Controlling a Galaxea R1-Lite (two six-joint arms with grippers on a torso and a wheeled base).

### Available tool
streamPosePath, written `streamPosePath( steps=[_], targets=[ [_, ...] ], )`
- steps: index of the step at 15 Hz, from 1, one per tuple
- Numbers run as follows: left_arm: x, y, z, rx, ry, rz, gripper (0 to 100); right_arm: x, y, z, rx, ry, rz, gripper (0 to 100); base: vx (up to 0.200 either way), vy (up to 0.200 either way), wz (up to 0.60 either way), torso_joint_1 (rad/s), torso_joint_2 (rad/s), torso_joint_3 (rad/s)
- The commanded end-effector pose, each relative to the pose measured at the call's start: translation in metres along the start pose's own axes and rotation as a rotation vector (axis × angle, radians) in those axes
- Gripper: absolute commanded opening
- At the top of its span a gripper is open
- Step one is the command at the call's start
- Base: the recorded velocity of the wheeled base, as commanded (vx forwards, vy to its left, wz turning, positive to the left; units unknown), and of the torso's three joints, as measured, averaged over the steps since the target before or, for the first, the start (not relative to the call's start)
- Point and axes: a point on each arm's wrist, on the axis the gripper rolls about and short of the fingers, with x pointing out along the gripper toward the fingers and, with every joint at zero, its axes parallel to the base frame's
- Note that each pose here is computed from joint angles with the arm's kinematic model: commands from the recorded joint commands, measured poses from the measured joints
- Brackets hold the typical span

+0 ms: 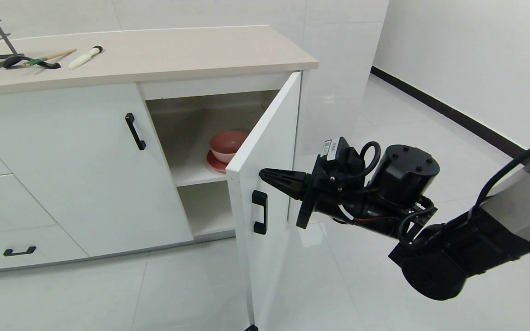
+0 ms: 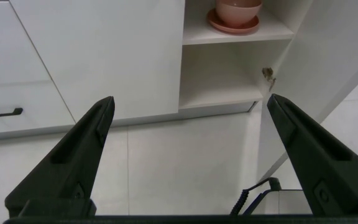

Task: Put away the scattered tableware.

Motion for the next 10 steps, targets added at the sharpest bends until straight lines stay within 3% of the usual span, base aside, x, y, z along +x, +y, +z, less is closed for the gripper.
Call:
streamPosePath(
  steps=[1,10],
  targets=[
    [0.0,0.0,0.0,0.0,0.002,0.0,100,0.004,0.0,-0.003,-0.001,-0.002,0.004,0,0.0,0.0,0.0,0.0,0.0,0.0],
    [0.0,0.0,0.0,-0.003,0.002,0.0,100,0.028,-0.001,-0.01,-0.015,-0.038,0.022,0,0.0,0.0,0.0,0.0,0.0,0.0]
  ],
)
